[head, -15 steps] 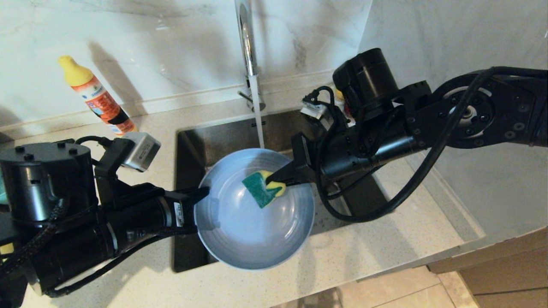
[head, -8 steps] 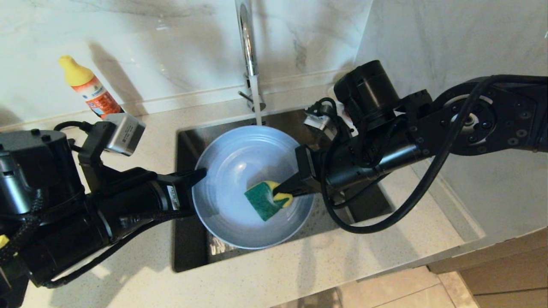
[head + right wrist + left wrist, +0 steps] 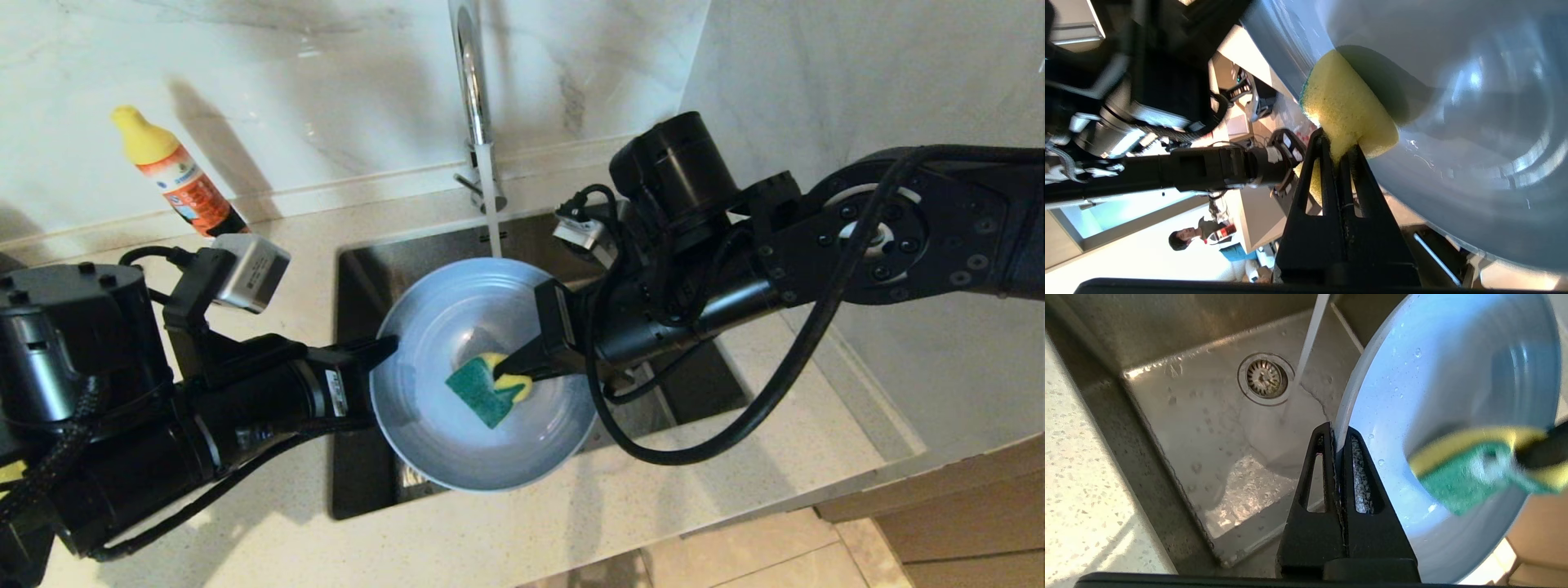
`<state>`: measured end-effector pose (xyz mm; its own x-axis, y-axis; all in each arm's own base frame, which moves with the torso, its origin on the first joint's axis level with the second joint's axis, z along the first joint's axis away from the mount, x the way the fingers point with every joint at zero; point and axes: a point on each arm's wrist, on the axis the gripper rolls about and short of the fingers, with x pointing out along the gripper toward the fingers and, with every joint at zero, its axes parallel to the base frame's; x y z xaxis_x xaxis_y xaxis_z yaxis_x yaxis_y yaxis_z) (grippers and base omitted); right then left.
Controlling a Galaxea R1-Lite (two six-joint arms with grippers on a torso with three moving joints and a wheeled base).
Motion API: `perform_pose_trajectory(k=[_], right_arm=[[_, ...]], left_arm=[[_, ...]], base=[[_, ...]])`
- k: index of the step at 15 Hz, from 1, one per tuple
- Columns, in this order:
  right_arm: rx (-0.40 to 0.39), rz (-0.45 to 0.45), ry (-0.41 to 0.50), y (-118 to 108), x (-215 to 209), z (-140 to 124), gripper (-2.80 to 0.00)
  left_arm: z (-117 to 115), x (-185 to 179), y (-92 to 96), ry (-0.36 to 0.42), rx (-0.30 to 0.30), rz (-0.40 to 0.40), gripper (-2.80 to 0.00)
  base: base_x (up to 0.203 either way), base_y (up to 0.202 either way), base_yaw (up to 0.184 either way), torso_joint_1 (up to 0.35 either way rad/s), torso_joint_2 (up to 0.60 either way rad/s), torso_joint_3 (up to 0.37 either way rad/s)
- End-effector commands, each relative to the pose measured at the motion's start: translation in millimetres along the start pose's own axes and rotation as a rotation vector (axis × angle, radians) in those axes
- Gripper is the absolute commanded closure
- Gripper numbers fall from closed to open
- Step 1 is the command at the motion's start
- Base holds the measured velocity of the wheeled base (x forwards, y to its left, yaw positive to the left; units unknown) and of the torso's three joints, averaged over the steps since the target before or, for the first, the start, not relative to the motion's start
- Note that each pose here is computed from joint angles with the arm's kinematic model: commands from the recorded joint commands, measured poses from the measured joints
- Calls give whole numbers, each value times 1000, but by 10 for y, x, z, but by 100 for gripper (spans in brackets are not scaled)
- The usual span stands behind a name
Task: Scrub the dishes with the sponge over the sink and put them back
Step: Wipe the plate
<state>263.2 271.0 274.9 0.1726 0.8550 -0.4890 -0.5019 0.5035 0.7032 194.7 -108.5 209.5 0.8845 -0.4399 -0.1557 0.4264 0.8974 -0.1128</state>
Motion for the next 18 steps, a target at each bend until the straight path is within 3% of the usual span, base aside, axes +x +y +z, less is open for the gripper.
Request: perform_pose_trajectory(k=[1,5,10,18], right_arm=[[6,0,10,-36,119,34,0],[-2,-4,-26,-53,134,137,0],[4,-20,-82,-63,-150,217,0],[15,-71,-17,-129,-344,-49,0]], left_arm=[[-57,13,3,21,10,0,0],[-99,-30,5,32,24,-19,0],[-53,-44,4,11,19,-17,0],[75,3,26,-31,5,1,0]], base=[[0,0,0,0,0,0],[0,0,0,0,0,0],[0,0,0,0,0,0],[0,0,0,0,0,0]])
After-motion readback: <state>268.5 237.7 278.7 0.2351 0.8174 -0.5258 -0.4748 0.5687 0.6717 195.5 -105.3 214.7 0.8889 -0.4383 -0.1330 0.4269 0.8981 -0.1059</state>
